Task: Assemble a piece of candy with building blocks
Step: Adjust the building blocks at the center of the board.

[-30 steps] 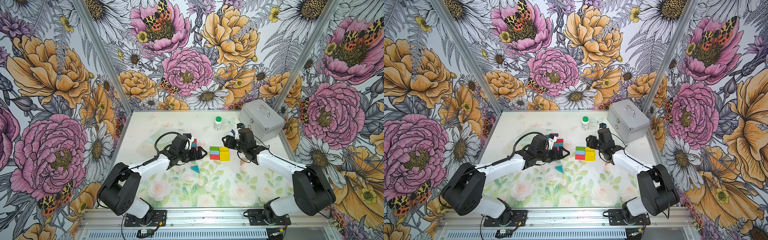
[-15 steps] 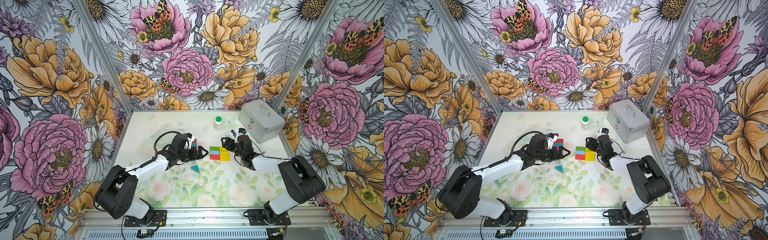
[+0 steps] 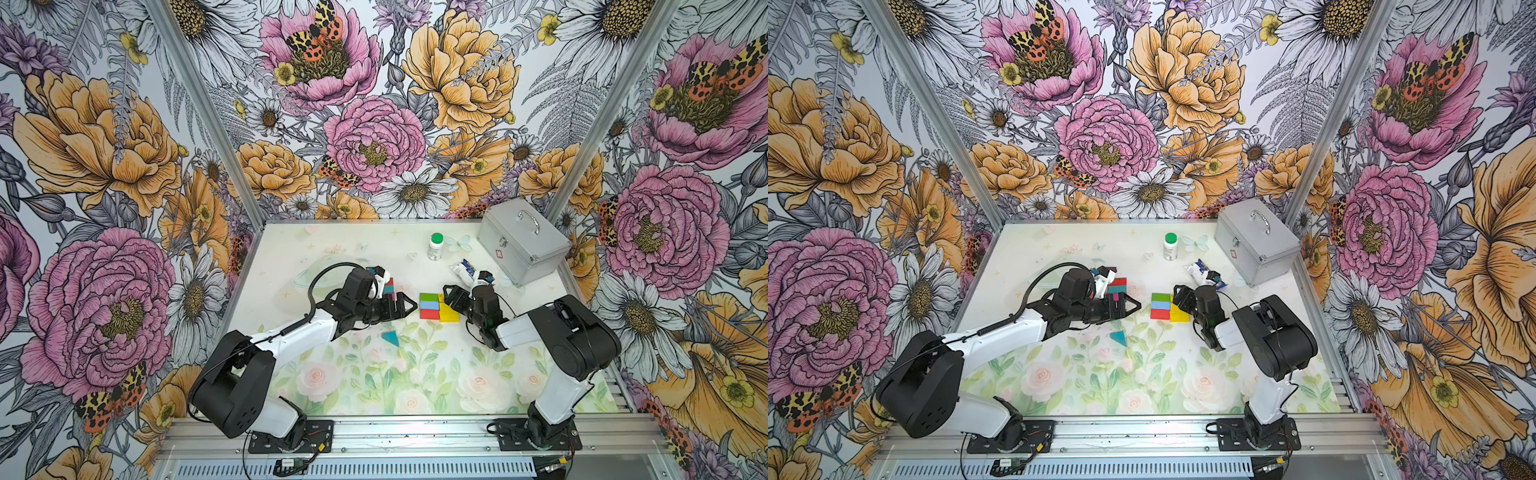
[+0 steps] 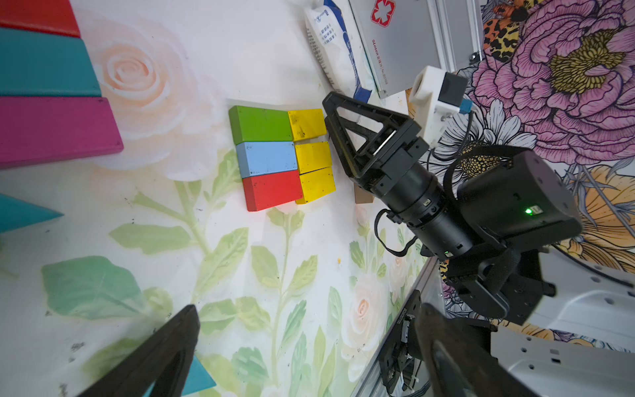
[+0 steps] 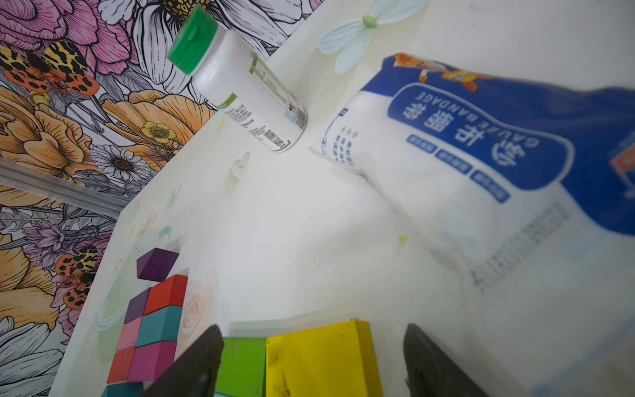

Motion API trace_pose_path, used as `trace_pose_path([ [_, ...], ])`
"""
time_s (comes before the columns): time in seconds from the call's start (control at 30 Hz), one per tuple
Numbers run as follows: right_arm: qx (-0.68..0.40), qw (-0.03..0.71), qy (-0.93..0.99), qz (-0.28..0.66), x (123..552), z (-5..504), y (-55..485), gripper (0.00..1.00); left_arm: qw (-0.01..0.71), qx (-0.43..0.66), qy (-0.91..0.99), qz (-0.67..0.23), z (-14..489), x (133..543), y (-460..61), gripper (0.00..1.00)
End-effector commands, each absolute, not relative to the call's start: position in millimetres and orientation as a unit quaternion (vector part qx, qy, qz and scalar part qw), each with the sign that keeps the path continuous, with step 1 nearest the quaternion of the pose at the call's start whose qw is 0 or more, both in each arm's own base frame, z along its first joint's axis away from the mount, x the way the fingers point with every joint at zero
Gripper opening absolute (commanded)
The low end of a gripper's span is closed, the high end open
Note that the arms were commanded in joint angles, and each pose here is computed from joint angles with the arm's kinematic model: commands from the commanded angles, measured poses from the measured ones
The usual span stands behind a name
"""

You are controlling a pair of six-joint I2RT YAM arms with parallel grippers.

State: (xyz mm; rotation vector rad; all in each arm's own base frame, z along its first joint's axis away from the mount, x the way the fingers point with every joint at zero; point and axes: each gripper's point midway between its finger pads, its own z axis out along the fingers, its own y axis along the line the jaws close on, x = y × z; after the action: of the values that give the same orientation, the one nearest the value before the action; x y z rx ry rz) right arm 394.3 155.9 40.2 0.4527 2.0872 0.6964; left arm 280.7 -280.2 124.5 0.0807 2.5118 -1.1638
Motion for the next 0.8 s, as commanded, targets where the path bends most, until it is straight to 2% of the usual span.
trace_pose_path([
  [0.0, 0.203, 0.464, 0.814, 0.283, 400.2, 50.1, 152.9, 0.83, 0.2, 0.052, 0.88, -0.428, 141.9, 277.7, -287.0, 0.99],
  [0.77, 0.275, 0.462, 0.8, 0.265, 393.0, 25.0, 157.2, 0.81, 0.204, 0.053, 0.877, -0.431, 147.7, 272.9, -287.9, 0.99],
])
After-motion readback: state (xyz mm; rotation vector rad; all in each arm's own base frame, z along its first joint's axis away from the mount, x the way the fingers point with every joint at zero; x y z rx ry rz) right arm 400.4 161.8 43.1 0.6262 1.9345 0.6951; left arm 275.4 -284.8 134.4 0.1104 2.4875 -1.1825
